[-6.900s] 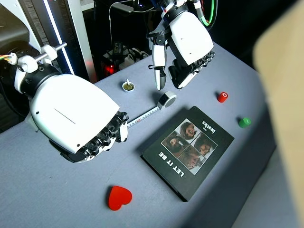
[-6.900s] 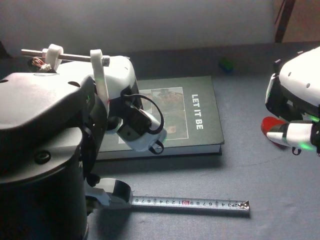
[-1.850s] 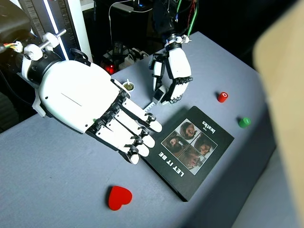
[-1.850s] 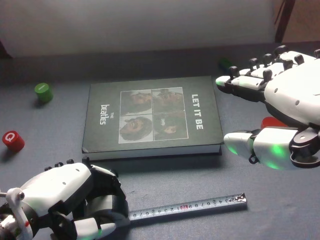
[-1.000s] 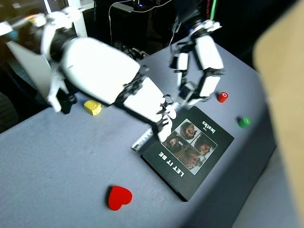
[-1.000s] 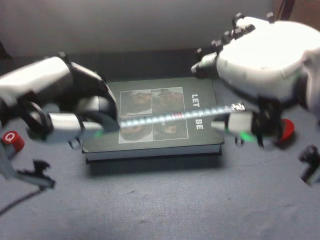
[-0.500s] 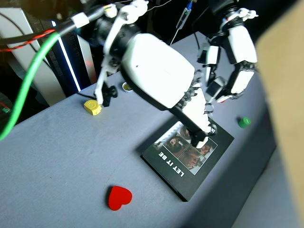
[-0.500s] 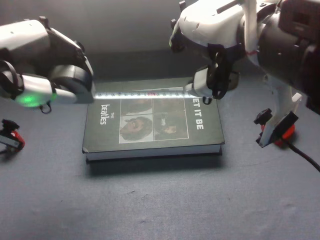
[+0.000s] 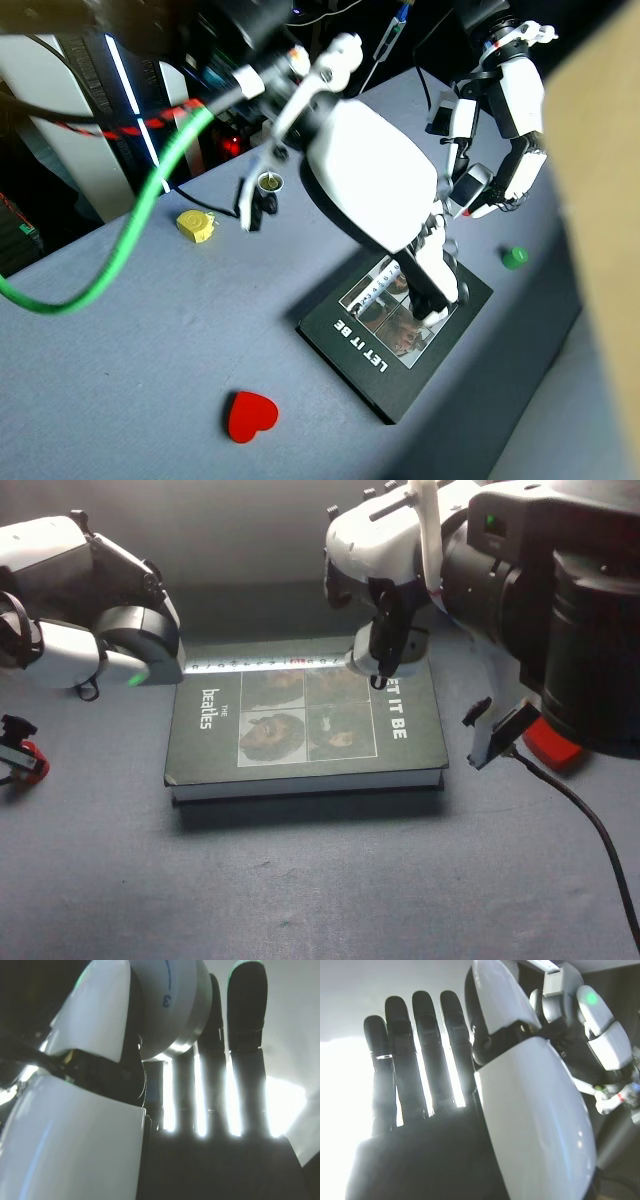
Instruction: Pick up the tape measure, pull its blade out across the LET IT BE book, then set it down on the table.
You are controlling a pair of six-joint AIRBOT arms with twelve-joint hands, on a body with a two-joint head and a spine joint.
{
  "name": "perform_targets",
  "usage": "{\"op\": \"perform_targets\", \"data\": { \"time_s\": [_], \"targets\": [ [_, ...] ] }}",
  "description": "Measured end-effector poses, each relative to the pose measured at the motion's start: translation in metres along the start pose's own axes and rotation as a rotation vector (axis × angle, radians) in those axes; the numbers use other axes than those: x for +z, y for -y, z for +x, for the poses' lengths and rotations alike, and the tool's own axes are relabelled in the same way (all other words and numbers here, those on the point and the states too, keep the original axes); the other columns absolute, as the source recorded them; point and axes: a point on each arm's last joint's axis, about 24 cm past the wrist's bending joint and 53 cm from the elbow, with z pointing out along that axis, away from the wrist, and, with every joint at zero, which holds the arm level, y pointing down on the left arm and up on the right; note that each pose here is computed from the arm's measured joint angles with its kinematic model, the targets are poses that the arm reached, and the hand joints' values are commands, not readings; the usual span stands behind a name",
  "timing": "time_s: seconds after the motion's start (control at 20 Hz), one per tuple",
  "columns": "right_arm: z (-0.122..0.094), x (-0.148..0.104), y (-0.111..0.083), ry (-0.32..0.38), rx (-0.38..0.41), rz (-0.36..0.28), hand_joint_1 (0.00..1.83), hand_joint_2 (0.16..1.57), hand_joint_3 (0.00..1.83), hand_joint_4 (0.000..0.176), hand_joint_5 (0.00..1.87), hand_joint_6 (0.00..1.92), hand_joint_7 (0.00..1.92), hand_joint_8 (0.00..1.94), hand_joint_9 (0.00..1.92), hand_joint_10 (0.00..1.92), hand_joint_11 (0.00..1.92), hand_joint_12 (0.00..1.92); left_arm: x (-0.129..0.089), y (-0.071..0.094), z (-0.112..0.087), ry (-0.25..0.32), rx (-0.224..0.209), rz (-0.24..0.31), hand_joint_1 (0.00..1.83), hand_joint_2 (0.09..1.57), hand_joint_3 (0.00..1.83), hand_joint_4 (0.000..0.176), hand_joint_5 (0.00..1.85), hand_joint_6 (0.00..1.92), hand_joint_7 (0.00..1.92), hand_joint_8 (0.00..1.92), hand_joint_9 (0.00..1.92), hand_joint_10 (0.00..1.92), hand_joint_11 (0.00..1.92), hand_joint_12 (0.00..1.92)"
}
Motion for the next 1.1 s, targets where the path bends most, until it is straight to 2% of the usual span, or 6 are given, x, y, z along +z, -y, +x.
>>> {"op": "perform_targets", "data": {
  "time_s": [0.2,0.35,0.5,0.85,1.1],
  "targets": [
    [0.007,0.001,-0.011,-0.005,-0.007,-0.034,0.96,1.16,0.0,0.0,0.66,0.02,0.69,0.02,0.65,0.03,0.24,1.02,0.0,0.0,0.0,0.001,-0.003,-0.001,1.37,1.14,0.0,0.0,0.92,0.88,0.88,1.13,0.9,1.35,0.89,1.17],
    [0.01,0.006,-0.012,-0.016,0.007,-0.031,0.97,1.16,0.0,0.0,0.66,0.01,0.69,0.01,0.66,0.03,0.23,1.01,0.0,0.0,-0.001,0.002,-0.01,-0.002,1.37,1.14,0.0,0.0,0.93,0.88,0.87,1.14,0.89,1.35,0.89,1.17],
    [0.004,0.013,-0.009,-0.001,0.005,-0.02,0.97,1.16,0.0,0.0,0.67,0.01,0.7,0.01,0.66,0.03,0.23,1.02,0.0,-0.001,-0.001,0.004,-0.016,-0.002,1.37,1.14,0.0,0.0,0.93,0.87,0.88,1.14,0.88,1.36,0.9,1.17],
    [0.003,0.034,0.003,-0.027,0.052,0.017,0.98,1.16,0.0,0.0,0.7,0.02,0.73,0.02,0.68,0.03,0.24,1.02,0.0,0.0,-0.001,0.005,-0.018,-0.002,1.37,1.14,0.0,0.0,0.93,0.87,0.88,1.14,0.89,1.35,0.9,1.17],
    [0.017,0.036,0.01,-0.057,0.047,0.032,0.98,1.16,0.0,0.0,0.71,0.02,0.74,0.02,0.68,0.03,0.25,1.03,0.001,-0.001,-0.001,0.006,-0.03,-0.004,1.37,1.14,0.0,0.0,0.93,0.89,0.88,1.12,0.9,1.35,0.9,1.17]
  ]
}}
